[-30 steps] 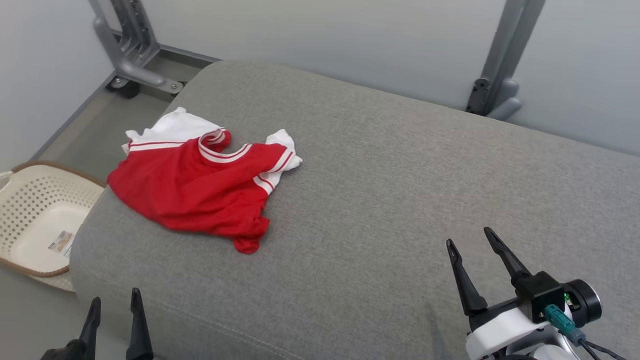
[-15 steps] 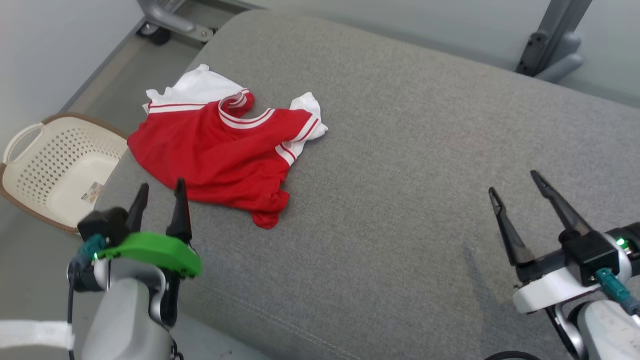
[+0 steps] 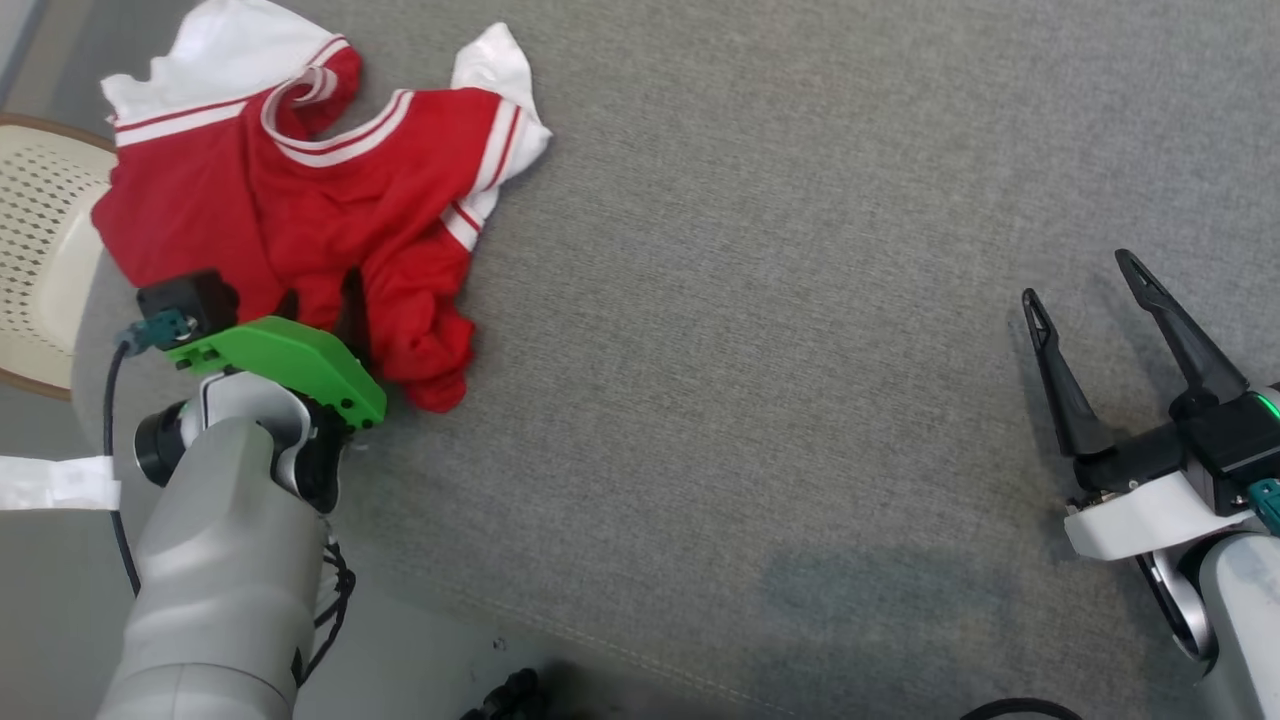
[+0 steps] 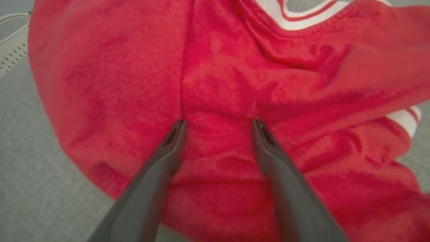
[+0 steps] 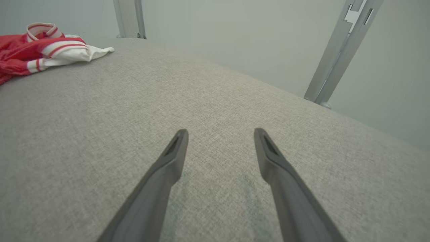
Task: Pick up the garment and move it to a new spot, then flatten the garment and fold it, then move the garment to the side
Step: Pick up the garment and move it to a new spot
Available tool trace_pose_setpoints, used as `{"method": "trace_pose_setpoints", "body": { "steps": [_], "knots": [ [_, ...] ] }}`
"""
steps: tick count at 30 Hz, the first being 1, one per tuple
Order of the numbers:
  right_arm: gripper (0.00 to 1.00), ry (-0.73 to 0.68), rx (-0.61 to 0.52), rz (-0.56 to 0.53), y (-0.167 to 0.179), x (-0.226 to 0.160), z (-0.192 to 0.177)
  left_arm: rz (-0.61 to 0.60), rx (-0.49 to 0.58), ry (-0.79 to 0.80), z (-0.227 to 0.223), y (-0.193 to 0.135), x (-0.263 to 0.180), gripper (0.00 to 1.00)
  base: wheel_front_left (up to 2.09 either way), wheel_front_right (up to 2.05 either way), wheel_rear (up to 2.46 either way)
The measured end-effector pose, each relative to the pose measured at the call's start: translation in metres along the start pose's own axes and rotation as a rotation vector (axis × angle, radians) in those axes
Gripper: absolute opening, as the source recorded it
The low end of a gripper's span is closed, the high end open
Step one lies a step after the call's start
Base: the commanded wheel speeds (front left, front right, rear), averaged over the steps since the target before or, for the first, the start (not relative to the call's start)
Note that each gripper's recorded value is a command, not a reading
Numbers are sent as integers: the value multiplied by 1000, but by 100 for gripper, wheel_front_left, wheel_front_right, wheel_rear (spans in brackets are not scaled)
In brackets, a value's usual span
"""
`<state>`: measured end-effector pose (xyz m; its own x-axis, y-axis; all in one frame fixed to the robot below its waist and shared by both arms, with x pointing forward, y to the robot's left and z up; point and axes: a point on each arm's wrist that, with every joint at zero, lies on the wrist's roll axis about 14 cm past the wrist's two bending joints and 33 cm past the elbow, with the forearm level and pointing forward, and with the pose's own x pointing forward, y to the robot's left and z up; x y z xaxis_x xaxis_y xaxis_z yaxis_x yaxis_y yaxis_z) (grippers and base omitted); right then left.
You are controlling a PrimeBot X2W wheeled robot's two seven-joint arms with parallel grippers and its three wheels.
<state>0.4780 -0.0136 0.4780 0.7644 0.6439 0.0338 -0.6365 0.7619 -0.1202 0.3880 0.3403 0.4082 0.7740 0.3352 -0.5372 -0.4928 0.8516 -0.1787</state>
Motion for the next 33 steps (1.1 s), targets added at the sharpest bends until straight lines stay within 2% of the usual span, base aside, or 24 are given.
{"method": "trace_pose_setpoints", "body": {
  "steps": [1, 2, 3, 8, 11, 13, 17, 22, 23, 27, 33],
  "knots": [
    [100, 12, 5, -10, -4, -2, -6, 3, -4, 26, -7, -2, 5, 100, 0, 0, 0],
    [100, 24, 9, -21, -7, -4, -12, 3, -4, 49, -12, -4, 10, 39, 0, 0, 0],
    [100, 34, 13, -36, -11, -7, -16, 2, 0, 63, -14, -6, 16, 0, 0, 0, 0],
    [100, 73, 33, -91, -23, -22, -28, -21, 15, 68, -20, -16, 31, 0, 0, 0, 0],
    [100, 72, 54, -113, -22, -25, -24, -44, 13, 15, -12, -24, 31, 0, 0, 0, 0],
    [100, 65, 72, -124, -19, -28, -18, -95, 19, -46, 1, -40, 29, 0, 0, 0, 0],
    [100, 56, 101, -140, -9, -35, -5, -292, -14, -136, 15, -111, 10, 0, 0, 0, 0],
    [100, 20, 130, -170, 2, -46, 19, -541, -15, -198, 27, -181, -34, 0, 0, 0, 0],
    [100, 20, 130, -170, 2, -46, 19, -541, -15, -198, 27, -181, -34, 0, 0, 0, 0],
    [100, -2, 128, -237, -9, -63, 34, -806, 19, -166, 14, -257, -87, 0, 0, 0, 0],
    [100, -6, 110, -376, -34, -102, 46, -1124, 53, -114, -3, -340, -171, 0, 0, 0, 0]
  ]
}}
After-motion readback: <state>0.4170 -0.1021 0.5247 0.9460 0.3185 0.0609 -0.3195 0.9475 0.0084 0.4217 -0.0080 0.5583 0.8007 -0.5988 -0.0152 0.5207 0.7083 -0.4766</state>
